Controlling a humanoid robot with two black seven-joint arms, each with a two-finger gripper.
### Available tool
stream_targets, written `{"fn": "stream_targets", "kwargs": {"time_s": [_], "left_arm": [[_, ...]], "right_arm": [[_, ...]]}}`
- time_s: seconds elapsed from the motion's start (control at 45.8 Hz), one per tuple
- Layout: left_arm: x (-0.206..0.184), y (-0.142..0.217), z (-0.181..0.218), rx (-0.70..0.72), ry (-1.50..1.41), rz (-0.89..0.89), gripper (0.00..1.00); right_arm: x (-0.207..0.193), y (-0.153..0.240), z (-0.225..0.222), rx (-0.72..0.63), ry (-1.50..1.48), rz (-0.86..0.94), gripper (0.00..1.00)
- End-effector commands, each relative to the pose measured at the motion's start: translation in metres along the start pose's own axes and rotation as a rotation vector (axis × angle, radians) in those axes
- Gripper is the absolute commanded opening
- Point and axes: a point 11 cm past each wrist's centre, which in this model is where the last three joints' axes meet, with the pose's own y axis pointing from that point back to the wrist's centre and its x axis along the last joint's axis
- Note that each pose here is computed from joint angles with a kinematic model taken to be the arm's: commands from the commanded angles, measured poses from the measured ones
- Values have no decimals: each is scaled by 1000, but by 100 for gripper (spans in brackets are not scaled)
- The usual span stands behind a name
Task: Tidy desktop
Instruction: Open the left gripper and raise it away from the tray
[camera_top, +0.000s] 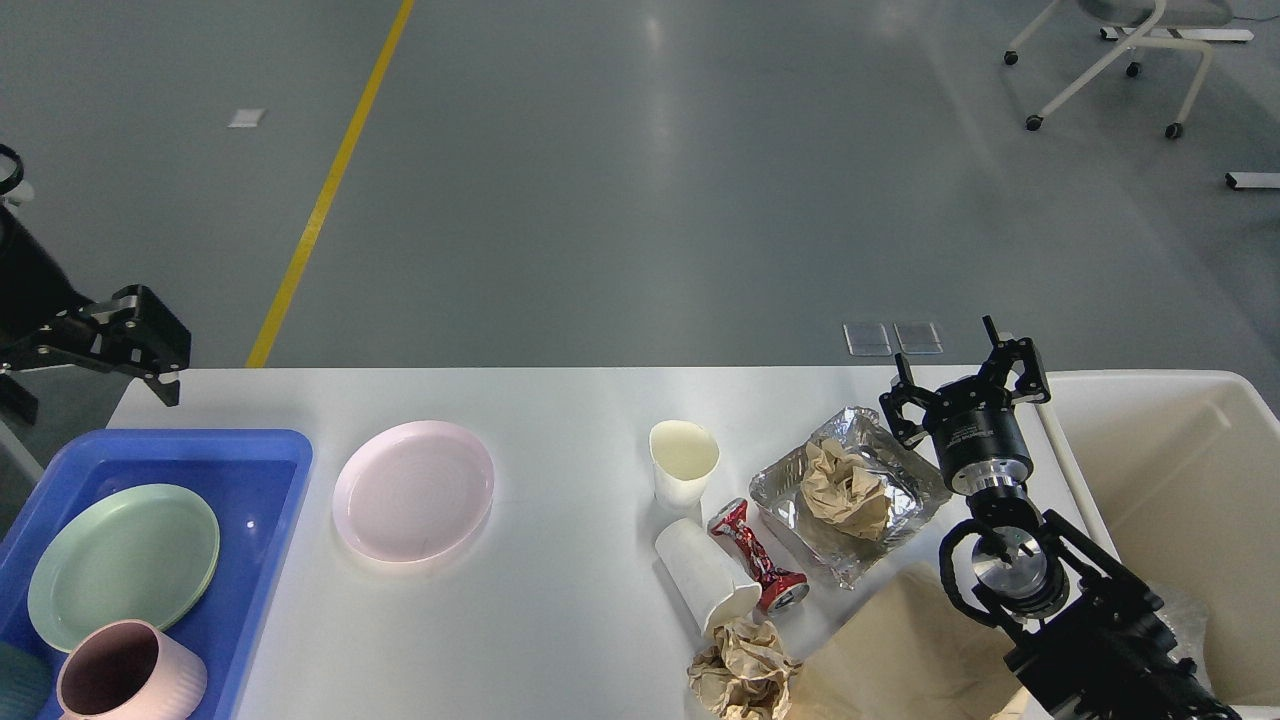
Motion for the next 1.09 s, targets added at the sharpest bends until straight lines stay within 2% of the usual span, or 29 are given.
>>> {"fn": "stream_targets", "kwargs": {"time_s": [0.0,0.153,0.262,0.83,0.94,1.071], "left_arm": [[-11,27,42,-53,-22,45,96],[-36,42,76,-120,-40,33,95],[-60,38,93,-147,-45,-13,94],[-46,36,94,-172,-19,55,96],[-43,23,91,-165,-5,22,96],[-31,-11,83,-165,42,-6,96]], "right_arm": [[1,0,0,0,1,1,100],[1,0,0,0,0,2,100],[1,0,0,0,0,2,100],[0,0,0,0,1,0,100],[0,0,0,0,-1,0,100],[0,0,0,0,-1,-1,100]]}}
